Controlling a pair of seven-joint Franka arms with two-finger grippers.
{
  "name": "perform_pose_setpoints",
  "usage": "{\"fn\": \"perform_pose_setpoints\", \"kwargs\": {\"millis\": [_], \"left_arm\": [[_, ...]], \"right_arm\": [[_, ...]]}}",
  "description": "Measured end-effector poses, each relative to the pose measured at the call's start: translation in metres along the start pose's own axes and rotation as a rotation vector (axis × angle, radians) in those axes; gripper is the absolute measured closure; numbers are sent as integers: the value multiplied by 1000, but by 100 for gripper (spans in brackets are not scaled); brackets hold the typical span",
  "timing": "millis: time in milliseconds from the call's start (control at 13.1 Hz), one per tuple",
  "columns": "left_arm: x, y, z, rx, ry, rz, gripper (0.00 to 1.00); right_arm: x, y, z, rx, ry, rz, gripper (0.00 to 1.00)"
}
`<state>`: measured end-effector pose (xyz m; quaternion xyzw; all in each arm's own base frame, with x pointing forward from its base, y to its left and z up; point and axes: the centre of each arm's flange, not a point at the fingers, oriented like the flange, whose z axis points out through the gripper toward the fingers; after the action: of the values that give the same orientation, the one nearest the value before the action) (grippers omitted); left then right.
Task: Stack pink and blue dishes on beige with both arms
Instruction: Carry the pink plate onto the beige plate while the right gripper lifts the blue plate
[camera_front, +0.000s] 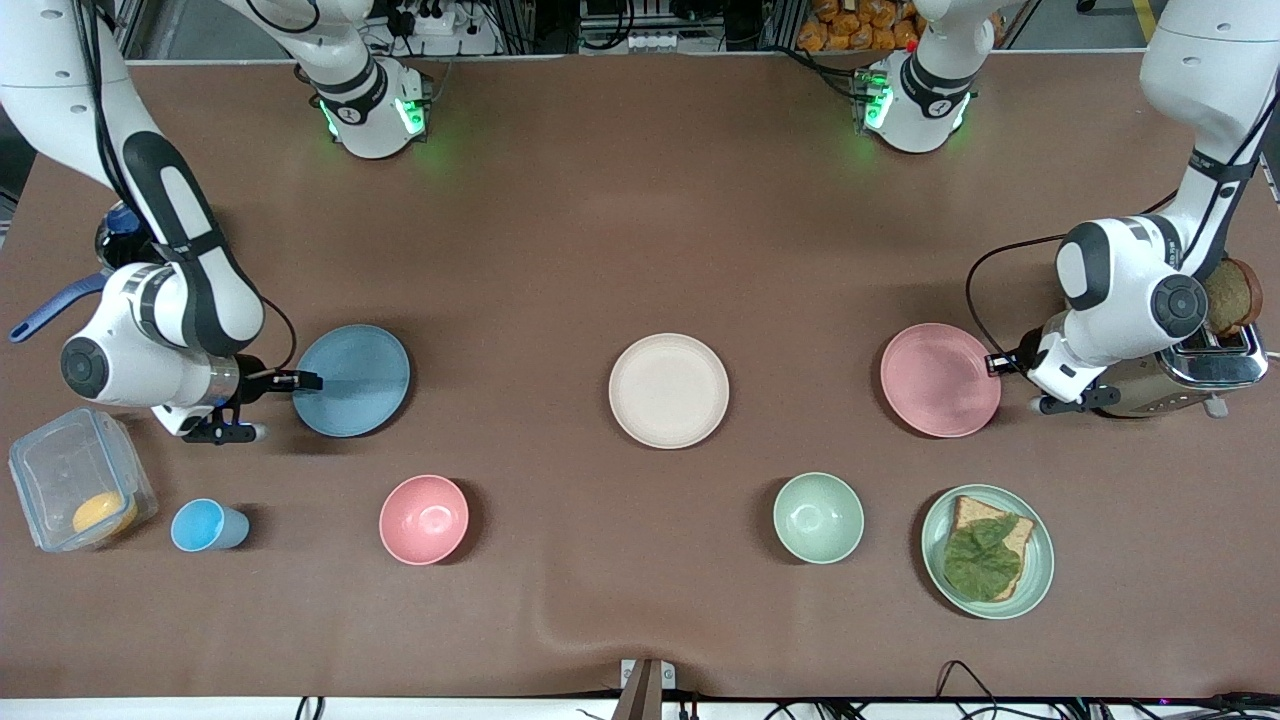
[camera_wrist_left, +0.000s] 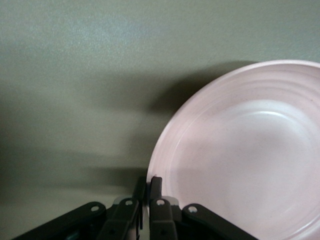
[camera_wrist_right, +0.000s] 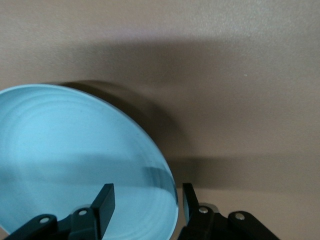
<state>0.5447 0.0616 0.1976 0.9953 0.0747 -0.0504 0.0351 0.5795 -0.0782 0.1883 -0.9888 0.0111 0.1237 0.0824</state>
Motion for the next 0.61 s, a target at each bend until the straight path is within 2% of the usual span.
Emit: {"fn": "perform_pose_setpoints", "kwargs": {"millis": [153, 230, 306, 459, 536, 612], "left_arm": [[6, 17, -8, -12, 18, 19, 94], [8, 35, -14, -29, 31, 21, 96], [10, 57, -20, -47, 42, 27, 96], [7, 104, -28, -76, 52, 40, 96], [4, 125, -32, -89, 55, 47, 96], [1, 146, -36, -102, 58, 56, 96]], "right_arm": [[1, 3, 5, 2, -2, -4, 53], [1, 3, 7, 2, -1, -12, 54], [2, 4, 8, 2, 0, -20, 62], [2, 5, 7, 3, 3, -51, 89], [3, 5, 4, 5, 4, -67, 97], [5, 6, 2, 6, 7, -77, 97]]}}
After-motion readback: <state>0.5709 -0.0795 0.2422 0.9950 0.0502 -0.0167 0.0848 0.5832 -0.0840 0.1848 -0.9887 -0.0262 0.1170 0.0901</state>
